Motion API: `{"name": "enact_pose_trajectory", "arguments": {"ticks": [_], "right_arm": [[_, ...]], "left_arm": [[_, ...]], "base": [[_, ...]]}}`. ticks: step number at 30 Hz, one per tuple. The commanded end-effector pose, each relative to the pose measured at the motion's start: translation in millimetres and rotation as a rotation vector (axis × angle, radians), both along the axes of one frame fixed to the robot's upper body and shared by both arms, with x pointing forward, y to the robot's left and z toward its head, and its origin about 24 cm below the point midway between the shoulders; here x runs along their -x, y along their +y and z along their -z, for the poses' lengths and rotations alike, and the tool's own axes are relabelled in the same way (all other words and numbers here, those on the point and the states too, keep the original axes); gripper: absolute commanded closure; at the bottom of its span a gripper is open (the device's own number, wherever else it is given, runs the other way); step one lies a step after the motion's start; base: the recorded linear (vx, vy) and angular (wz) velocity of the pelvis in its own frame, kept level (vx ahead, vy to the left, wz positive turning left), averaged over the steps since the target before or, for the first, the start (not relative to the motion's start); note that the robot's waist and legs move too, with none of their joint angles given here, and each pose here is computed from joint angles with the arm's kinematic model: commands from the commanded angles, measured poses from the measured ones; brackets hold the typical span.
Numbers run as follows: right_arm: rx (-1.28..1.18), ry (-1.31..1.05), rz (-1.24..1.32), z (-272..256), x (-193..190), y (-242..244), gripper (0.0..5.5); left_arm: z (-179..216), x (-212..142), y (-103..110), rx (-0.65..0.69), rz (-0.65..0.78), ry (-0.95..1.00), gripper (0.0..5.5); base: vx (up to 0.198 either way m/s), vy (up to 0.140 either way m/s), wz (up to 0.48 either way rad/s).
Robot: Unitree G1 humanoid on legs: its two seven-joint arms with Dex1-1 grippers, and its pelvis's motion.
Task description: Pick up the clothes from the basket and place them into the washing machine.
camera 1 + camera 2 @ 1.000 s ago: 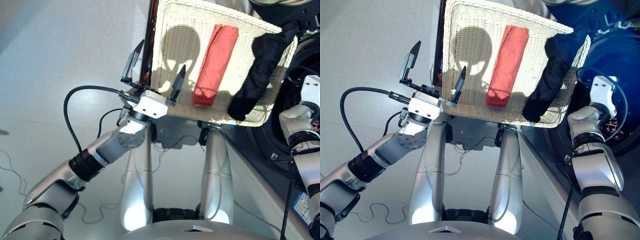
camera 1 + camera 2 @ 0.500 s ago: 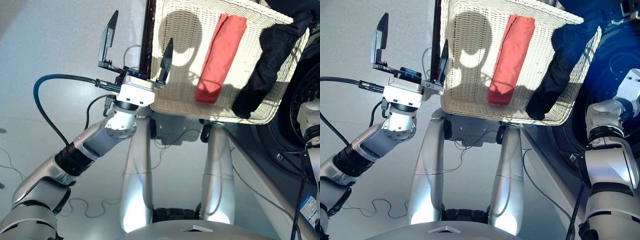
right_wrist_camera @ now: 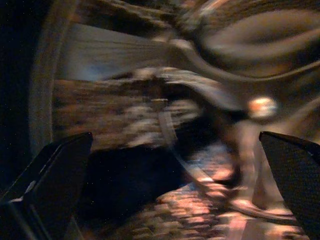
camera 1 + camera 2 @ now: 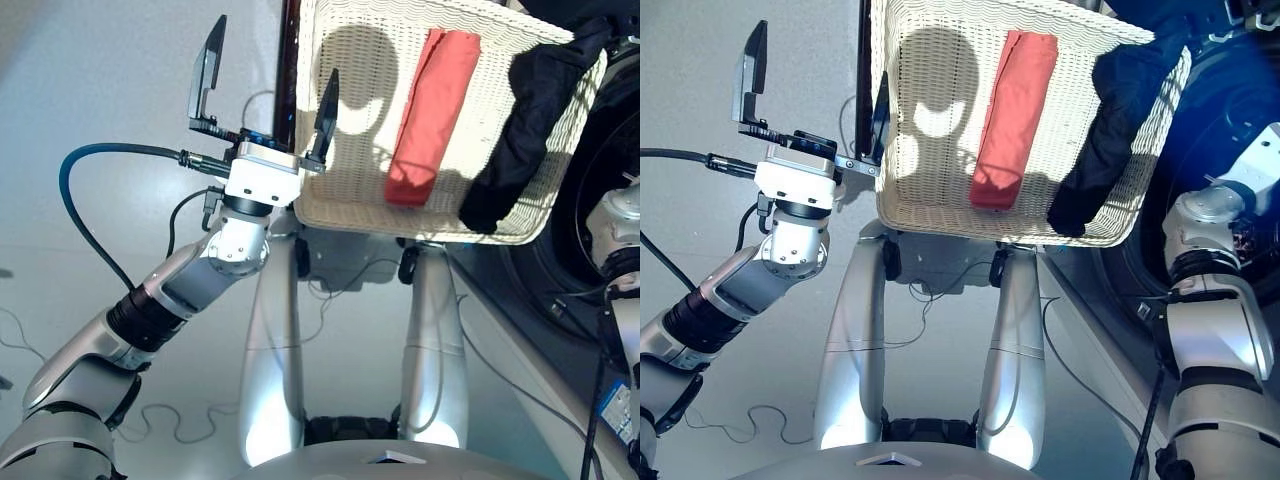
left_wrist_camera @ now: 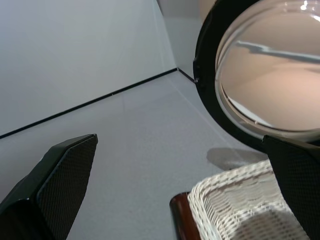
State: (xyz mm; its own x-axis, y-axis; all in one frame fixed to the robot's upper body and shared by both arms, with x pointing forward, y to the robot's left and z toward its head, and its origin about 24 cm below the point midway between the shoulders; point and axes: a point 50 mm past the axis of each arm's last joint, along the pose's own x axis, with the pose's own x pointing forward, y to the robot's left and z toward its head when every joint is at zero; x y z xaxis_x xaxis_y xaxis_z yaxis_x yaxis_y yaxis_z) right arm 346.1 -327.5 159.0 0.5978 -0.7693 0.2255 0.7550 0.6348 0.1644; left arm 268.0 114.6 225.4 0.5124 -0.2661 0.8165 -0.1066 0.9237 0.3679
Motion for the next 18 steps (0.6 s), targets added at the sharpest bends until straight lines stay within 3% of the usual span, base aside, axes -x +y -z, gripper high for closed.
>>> {"name": "enact_pose_trajectory", "arguments": {"ticks": [1,9,18], "right_arm": [[-0.061,-0.164,-0.115,-1.8,8.7,6.9,0.0],[0.057,-0.334,-0.561,0.8,34.0,86.0,0.0],[0.193,-0.453,-0.858,-24.3,51.6,157.4,0.0]], "left_arm": [[-7.8,19.9,-5.9,0.084,0.126,-0.036,0.0],[-7.3,19.4,4.4,0.072,0.105,-0.026,0.0],[-5.8,21.2,5.5,0.054,0.09,-0.035,0.0]], "base": [[0.0,0.0,0.0],[0.0,0.0,0.0],[0.0,0.0,0.0]]}}
